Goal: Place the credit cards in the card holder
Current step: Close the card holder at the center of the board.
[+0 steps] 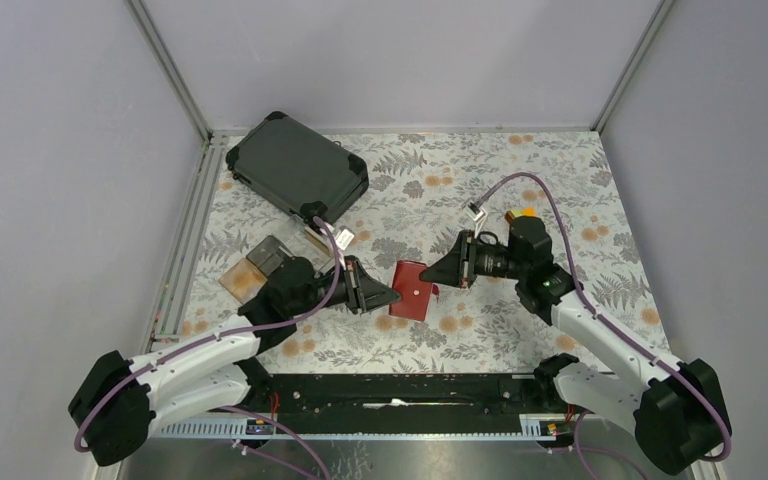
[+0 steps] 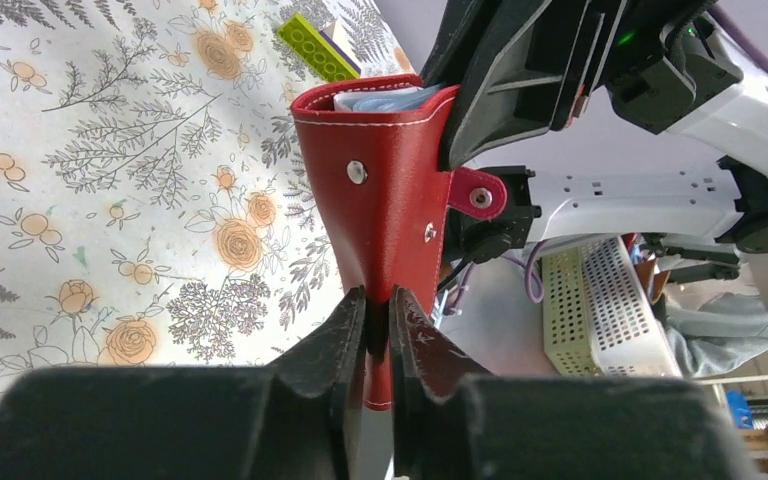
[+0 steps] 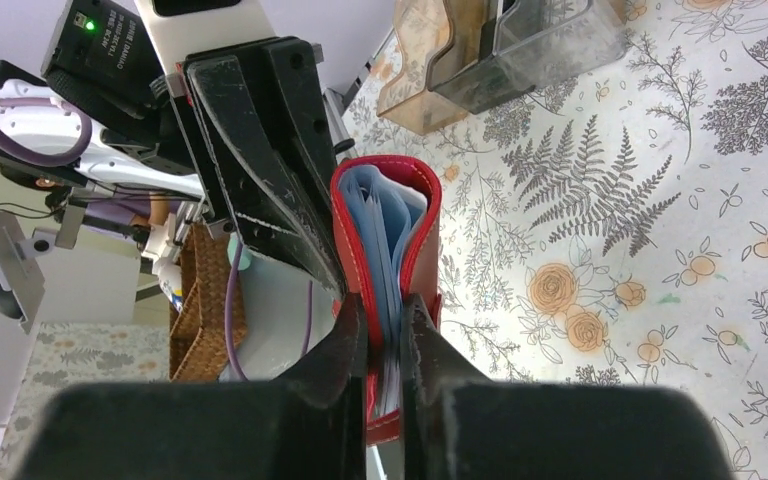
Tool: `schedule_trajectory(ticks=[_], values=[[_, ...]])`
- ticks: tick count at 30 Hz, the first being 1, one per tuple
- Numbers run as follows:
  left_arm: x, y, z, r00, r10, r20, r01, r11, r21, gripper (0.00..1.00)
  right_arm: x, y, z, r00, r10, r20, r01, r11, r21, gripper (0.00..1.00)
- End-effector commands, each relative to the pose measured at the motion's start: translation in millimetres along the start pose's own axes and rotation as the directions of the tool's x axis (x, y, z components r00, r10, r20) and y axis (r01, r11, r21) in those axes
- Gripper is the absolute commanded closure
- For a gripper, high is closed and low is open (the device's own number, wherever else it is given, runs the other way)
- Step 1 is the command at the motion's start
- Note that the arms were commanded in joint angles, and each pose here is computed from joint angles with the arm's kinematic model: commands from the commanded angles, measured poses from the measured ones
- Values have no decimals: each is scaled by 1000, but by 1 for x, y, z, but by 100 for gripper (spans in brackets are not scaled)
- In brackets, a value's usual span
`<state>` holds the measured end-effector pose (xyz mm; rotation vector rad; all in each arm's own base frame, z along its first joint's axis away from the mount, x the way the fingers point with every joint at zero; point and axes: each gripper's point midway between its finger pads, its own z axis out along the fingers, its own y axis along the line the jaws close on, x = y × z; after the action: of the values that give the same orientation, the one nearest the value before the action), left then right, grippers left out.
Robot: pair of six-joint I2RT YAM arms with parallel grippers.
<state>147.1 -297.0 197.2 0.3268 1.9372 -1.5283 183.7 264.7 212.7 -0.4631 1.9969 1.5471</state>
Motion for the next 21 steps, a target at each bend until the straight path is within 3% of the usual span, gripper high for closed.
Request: schedule_trajectory(ticks=[1,3,6,8,13,21], values=[[-21,-40,6,997,63,41,-68,991,114,83,-9,34,-6,997,-75,37,78,990,-116,100],[-23,-41,5,997,65,44,-70,991,115,71,-6,35,-8,996,-82,37,85,989,-118,100],[-23,-39,4,997,68,42,-72,993,98,31,-2,39,-11,995,-97,22,99,986,-131,100],[-23,-38,3,996,78,42,-81,992,92,19,1,45,-14,994,-108,7,108,982,-153,100],[-12,-37,1,993,114,-24,-111,989,94,5,8,64,-21,991,-130,-40,117,964,-238,100],[4,-47,1,982,133,-131,-112,981,159,1,14,74,-25,988,-138,-69,111,947,-303,100]])
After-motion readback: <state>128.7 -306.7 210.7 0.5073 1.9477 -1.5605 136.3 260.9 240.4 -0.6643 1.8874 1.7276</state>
